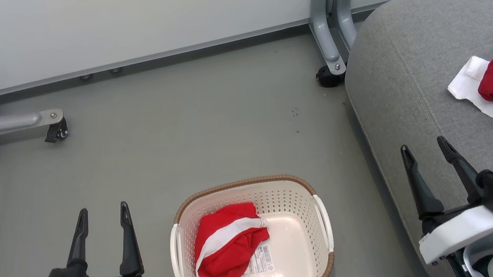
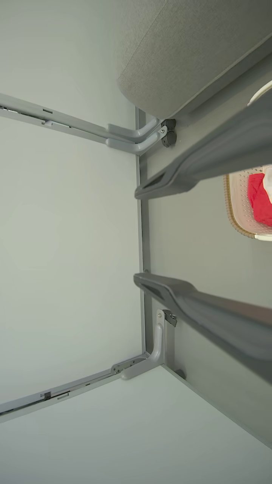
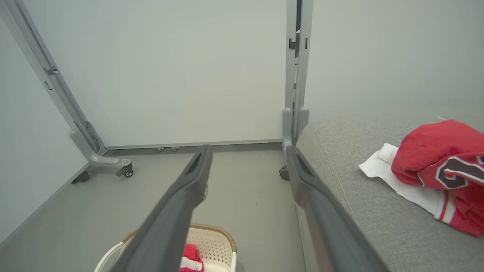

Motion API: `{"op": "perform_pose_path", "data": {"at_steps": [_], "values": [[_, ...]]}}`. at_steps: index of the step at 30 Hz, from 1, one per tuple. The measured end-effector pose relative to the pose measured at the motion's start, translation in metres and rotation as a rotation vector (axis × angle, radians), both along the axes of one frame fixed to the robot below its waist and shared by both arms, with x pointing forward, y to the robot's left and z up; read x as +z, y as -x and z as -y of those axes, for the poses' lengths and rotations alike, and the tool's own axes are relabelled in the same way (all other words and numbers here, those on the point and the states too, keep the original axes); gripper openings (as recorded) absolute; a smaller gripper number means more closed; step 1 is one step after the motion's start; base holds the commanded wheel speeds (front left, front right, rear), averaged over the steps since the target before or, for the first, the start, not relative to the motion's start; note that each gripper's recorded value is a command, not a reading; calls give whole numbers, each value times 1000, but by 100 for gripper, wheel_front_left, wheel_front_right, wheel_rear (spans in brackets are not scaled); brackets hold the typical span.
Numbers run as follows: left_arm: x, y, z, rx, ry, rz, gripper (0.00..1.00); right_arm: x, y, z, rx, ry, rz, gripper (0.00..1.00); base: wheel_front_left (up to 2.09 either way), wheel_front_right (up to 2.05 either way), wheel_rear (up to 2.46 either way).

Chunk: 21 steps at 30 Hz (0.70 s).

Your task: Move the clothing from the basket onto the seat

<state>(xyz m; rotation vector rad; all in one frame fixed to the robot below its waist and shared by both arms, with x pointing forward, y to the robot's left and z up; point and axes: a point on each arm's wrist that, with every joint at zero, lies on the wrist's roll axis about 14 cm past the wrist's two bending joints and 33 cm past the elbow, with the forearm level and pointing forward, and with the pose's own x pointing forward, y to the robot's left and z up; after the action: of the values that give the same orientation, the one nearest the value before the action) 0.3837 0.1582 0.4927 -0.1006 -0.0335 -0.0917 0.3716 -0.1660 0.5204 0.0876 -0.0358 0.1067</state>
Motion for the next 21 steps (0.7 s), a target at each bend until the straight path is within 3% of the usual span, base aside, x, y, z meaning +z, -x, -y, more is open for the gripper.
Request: {"op": "perform_pose_path", "data": {"at_steps": [21], "values": [[-19, 35, 3, -27, -16, -59, 100, 4, 34, -6, 19, -10, -21, 100, 0, 0, 0]]}}
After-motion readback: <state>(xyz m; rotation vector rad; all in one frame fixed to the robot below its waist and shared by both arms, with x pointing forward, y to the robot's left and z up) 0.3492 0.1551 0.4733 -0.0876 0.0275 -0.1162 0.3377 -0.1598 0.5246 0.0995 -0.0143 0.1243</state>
